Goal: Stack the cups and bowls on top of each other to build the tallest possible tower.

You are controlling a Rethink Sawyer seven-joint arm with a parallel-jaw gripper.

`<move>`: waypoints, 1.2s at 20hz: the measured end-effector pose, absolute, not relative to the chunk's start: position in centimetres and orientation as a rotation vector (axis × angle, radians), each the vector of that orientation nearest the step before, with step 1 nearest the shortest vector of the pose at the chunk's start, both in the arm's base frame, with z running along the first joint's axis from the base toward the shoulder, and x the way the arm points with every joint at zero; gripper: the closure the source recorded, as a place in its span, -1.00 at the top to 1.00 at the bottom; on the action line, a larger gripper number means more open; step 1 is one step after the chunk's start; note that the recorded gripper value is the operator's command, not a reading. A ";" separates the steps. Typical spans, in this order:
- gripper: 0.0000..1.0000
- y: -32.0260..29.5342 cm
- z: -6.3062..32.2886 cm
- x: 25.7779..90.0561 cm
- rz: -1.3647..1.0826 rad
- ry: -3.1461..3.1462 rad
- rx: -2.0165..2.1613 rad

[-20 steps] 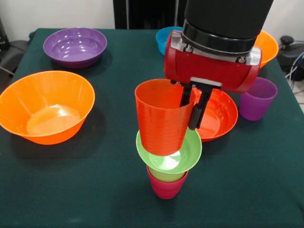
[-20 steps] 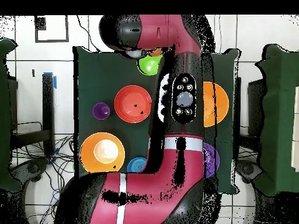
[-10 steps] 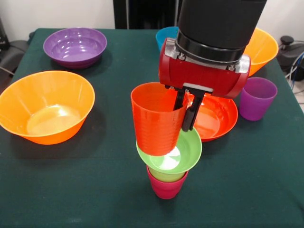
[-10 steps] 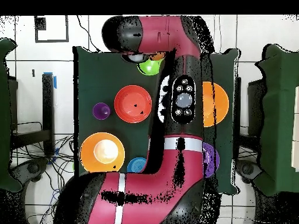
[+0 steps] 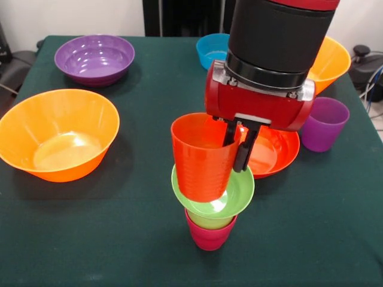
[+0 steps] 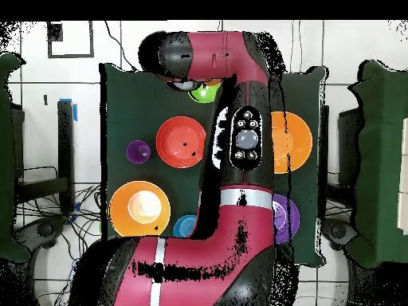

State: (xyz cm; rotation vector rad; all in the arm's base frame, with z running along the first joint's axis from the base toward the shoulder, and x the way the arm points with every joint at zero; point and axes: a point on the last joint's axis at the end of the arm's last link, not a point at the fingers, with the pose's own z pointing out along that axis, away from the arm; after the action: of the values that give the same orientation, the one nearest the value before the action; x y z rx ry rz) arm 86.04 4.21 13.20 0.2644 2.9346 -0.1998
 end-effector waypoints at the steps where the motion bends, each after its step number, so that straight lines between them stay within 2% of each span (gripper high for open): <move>1: -1.00 4.3 13.2 86.0 -0.198 2.934 0.264; 24: -1.00 5.1 12.7 85.1 -0.215 2.948 0.268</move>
State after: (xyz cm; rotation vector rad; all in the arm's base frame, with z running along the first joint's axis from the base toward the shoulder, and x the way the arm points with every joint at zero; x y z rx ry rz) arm 85.12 5.07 12.67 0.2677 2.9479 -0.2152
